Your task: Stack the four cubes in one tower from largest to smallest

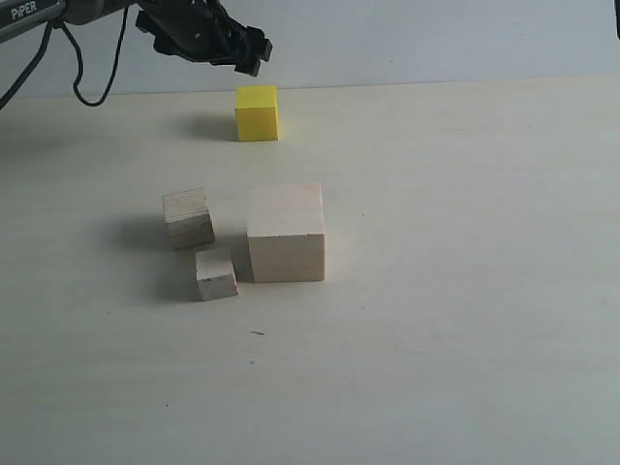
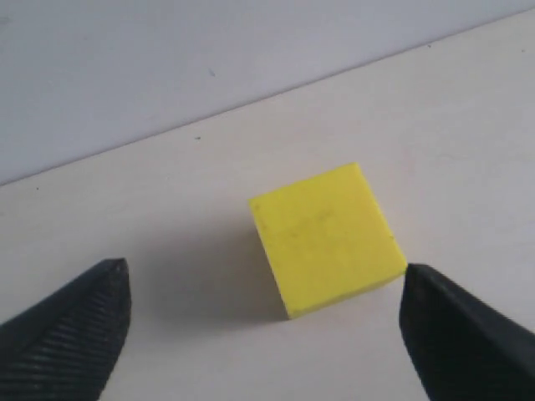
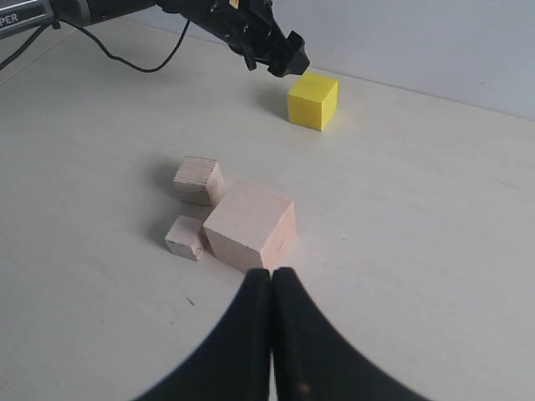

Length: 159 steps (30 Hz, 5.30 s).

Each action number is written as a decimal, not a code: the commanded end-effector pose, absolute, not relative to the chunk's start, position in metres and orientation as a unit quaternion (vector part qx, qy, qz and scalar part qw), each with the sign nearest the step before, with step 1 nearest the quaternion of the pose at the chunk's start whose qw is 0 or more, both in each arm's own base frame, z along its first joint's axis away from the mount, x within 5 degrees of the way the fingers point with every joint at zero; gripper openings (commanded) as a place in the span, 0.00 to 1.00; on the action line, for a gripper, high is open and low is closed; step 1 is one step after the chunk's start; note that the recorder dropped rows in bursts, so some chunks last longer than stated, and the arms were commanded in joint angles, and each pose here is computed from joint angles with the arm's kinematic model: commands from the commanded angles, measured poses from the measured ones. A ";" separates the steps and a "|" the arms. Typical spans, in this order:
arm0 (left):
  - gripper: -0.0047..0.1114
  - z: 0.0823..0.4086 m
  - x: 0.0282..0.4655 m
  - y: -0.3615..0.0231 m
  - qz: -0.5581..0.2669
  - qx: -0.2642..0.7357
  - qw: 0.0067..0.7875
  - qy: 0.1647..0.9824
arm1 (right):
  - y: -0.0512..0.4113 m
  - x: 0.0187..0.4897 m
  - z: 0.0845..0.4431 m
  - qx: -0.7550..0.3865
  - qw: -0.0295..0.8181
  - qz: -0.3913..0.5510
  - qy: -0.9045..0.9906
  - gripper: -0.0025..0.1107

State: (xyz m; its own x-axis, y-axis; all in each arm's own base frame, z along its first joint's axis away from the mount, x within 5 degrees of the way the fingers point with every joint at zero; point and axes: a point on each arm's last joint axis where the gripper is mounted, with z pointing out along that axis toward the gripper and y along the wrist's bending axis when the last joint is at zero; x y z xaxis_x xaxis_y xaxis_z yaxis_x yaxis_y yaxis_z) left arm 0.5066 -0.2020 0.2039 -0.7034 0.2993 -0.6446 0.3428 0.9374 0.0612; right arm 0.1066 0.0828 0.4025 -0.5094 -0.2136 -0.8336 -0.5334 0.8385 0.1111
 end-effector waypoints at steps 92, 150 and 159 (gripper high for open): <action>0.76 0.171 0.526 -0.206 -0.051 0.240 0.404 0.881 | 0.084 0.106 0.405 -0.207 0.452 0.200 0.845 0.02; 0.75 0.169 0.523 -0.207 -0.050 0.283 0.388 0.876 | 0.085 0.106 0.404 -0.206 0.447 0.206 0.845 0.02; 0.75 0.164 0.515 -0.207 -0.050 0.325 0.335 0.883 | 0.085 0.106 0.404 -0.206 0.447 0.206 0.845 0.02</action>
State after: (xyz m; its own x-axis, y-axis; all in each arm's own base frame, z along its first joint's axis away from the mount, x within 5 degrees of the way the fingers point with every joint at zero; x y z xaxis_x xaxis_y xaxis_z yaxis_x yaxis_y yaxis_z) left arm 0.5179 -0.2079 0.1591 -0.5822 0.4930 -0.6465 0.5649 0.8172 0.1145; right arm 0.1056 0.0854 0.4038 -0.5246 -0.1719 -0.8338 -0.5327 0.8302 0.1640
